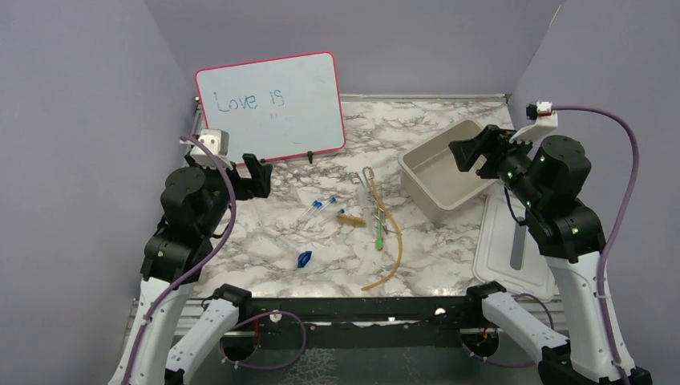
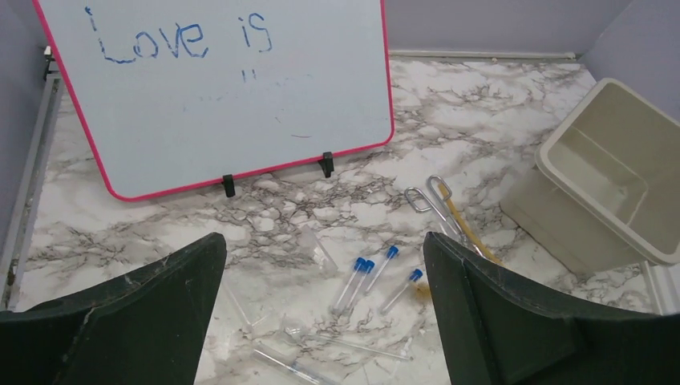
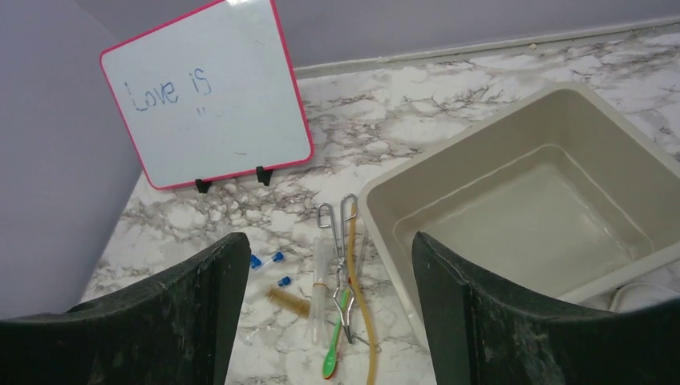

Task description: Organize the chemistry lab equipment

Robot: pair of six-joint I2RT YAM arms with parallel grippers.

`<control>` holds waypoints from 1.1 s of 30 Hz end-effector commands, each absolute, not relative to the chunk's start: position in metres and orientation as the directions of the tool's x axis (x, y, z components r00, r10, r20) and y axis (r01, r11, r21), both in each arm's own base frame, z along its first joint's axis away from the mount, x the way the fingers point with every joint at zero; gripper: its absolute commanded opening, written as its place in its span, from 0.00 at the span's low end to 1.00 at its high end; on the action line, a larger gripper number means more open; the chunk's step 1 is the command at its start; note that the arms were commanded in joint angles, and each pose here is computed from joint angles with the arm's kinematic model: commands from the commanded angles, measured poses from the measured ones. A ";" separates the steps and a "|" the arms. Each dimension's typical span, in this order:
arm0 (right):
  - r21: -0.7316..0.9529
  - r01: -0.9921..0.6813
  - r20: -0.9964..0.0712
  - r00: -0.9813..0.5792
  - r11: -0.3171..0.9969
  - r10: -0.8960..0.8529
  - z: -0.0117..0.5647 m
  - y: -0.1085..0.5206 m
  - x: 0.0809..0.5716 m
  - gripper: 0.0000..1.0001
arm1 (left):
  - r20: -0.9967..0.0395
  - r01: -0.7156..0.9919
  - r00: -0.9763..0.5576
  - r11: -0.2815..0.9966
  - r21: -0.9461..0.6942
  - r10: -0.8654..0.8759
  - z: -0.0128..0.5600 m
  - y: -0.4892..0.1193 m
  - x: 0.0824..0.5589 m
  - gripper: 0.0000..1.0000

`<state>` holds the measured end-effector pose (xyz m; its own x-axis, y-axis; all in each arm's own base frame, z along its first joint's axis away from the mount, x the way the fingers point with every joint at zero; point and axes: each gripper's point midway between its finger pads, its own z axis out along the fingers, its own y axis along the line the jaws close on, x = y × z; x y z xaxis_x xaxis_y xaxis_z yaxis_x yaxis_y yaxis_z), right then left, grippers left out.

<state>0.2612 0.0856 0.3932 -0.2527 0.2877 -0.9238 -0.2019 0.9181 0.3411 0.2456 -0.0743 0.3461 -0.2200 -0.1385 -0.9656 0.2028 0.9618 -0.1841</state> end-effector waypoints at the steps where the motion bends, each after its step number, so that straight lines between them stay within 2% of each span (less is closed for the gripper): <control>1: 0.336 -0.279 -0.924 -0.281 0.900 0.258 0.388 0.097 0.255 0.80 | -0.974 0.269 -0.159 0.942 -0.199 -0.161 0.360 -0.084 0.241 0.97; 7: 0.349 -0.411 -0.915 -0.342 0.842 0.212 0.376 0.122 0.252 0.83 | -0.958 0.357 -0.224 0.899 -0.253 -0.180 0.345 -0.107 0.240 0.99; 11: 0.413 -0.513 -0.885 -0.423 0.752 0.197 0.361 0.150 0.257 0.76 | -0.929 0.365 -0.316 0.879 -0.307 -0.193 0.315 -0.120 0.249 0.99; 15: 0.469 -0.530 -0.843 -0.507 0.706 0.180 0.338 0.173 0.267 0.69 | -0.893 0.304 -0.400 0.890 -0.340 -0.205 0.276 -0.122 0.262 0.99; 21: 0.387 -0.508 -0.823 -0.567 0.769 0.040 0.287 0.228 0.276 0.68 | -0.866 0.242 -0.443 0.899 -0.365 -0.232 0.242 -0.123 0.277 0.99; 27: 0.256 -0.437 -0.759 -0.643 0.862 -0.101 0.206 0.269 0.281 0.62 | -0.859 0.152 -0.418 0.910 -0.386 -0.295 0.225 -0.112 0.284 0.99; 33: 0.091 -0.332 -0.658 -0.728 0.939 -0.194 0.123 0.272 0.288 0.44 | -0.868 0.109 -0.379 0.917 -0.385 -0.320 0.223 -0.101 0.284 0.99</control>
<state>0.2679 0.2890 0.1585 -0.7139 -0.2060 -0.6692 -0.4621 0.8567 0.2292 0.2765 -0.1087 0.2052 -0.4699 -0.2677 -0.8412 0.1376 0.9190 -0.3693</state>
